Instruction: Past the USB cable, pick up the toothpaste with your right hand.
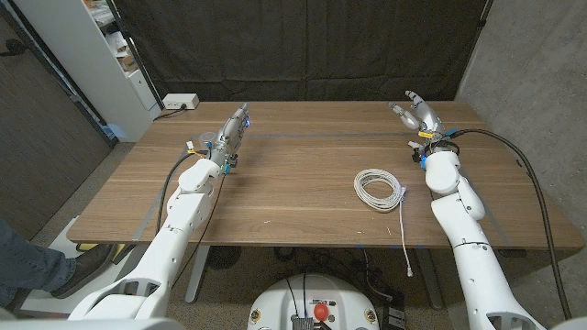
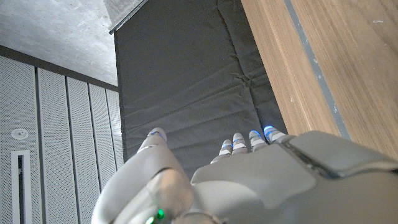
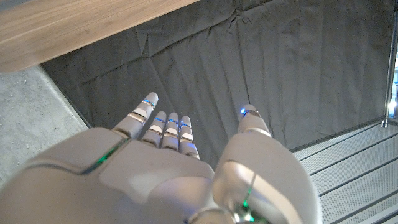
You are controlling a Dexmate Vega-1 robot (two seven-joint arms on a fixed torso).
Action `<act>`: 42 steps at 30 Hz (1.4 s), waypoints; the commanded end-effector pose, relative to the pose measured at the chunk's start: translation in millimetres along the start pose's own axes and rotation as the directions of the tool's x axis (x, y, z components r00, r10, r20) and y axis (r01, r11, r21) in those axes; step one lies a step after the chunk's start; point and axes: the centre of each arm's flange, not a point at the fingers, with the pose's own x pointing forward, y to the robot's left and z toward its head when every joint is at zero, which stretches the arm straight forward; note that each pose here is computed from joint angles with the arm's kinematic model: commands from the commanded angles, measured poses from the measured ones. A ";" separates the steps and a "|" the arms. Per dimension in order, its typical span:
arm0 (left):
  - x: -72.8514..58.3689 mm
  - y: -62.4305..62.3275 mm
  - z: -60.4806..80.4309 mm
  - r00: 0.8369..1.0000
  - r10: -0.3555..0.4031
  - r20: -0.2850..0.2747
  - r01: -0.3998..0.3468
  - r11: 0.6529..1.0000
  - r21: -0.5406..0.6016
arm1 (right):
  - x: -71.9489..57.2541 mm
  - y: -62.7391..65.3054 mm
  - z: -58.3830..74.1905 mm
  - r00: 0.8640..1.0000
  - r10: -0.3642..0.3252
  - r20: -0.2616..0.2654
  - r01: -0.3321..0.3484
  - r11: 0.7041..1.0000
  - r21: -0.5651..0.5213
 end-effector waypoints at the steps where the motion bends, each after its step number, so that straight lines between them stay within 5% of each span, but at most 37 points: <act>1: -2.6 -1.9 3.5 1.000 0.001 0.001 -0.001 1.000 0.014 | -0.7 -2.1 -0.3 1.000 -0.001 -0.010 0.000 0.998 -0.058; 42: -8.2 -5.5 6.3 1.000 -0.013 0.012 0.012 1.000 0.010 | 4.1 -2.2 -10.6 0.992 0.002 -0.127 -0.036 0.963 -0.268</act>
